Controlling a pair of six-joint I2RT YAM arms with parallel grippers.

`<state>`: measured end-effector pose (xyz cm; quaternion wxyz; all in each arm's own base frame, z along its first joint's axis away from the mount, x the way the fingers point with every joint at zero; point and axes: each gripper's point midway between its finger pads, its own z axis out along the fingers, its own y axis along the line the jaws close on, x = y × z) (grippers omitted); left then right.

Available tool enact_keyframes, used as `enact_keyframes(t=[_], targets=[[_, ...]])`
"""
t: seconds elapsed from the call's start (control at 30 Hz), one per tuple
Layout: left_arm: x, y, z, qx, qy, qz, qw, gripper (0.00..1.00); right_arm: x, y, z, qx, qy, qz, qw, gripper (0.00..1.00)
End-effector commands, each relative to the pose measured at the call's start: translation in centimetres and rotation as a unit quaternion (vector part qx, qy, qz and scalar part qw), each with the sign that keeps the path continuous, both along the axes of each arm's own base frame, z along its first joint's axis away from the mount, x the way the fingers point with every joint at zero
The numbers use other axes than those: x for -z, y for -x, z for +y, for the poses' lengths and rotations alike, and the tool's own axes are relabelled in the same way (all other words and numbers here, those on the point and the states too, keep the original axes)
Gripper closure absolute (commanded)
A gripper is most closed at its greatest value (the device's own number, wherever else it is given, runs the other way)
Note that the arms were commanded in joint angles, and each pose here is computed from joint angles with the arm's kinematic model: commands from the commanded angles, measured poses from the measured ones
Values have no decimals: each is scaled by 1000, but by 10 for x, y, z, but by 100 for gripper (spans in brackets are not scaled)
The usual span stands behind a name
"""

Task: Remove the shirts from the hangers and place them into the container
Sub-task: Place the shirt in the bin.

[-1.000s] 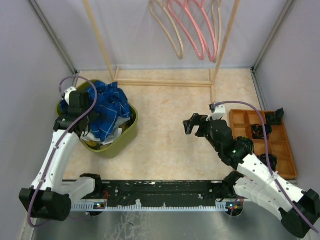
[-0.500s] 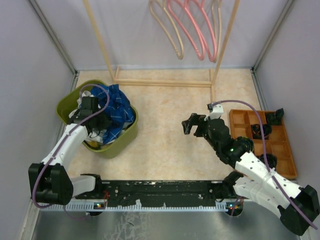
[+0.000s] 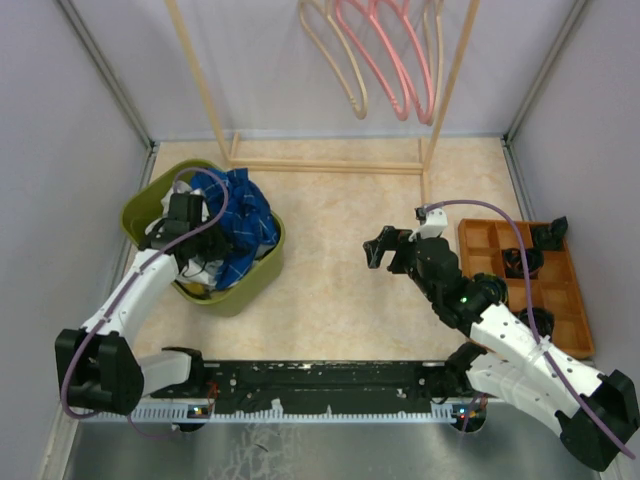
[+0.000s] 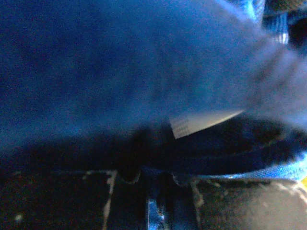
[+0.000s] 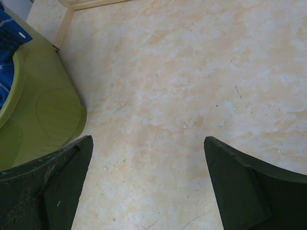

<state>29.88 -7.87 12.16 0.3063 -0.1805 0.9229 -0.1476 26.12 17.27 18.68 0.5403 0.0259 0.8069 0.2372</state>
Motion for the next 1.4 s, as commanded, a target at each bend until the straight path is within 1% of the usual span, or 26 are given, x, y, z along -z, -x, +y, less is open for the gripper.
enact_keyframes(t=[0.0, 0.13, 0.23, 0.37, 0.67, 0.77, 0.93, 1.13, 1.2, 1.27, 1.37], targets=[[16, 37, -46, 76, 62, 53, 994, 84, -22, -6, 2, 13, -30, -32, 999, 1], [18, 46, -69, 104, 60, 56, 991, 83, -25, -6, 0, 17, -32, -36, 999, 1], [18, 46, -69, 97, 52, 57, 992, 82, -25, -6, -1, 18, -31, -36, 999, 1], [2, 40, -62, 85, 34, 38, 995, 79, -23, -5, -1, 18, -31, -33, 999, 1], [-53, 26, -47, 67, 3, -34, 997, 64, -27, -9, 1, 18, -33, -40, 998, 1], [-73, 24, -45, 64, 2, -57, 996, 56, -29, -10, 3, 15, -36, -44, 998, 1], [-112, 20, -41, 60, 2, -106, 993, 46, -31, -10, 4, 14, -40, -49, 998, 1], [-163, 20, -38, 65, 2, -174, 983, 33, -32, -11, 4, 15, -42, -49, 998, 1], [-170, 19, -35, 65, -6, -186, 980, 28, -32, -11, 4, 15, -41, -50, 998, 1], [-168, 17, -32, 64, -14, -184, 981, 26, -34, -11, 5, 14, -43, -52, 998, 1], [-154, 14, -34, 68, -19, -167, 983, 25, -33, -10, 5, 12, -43, -50, 998, 1]])
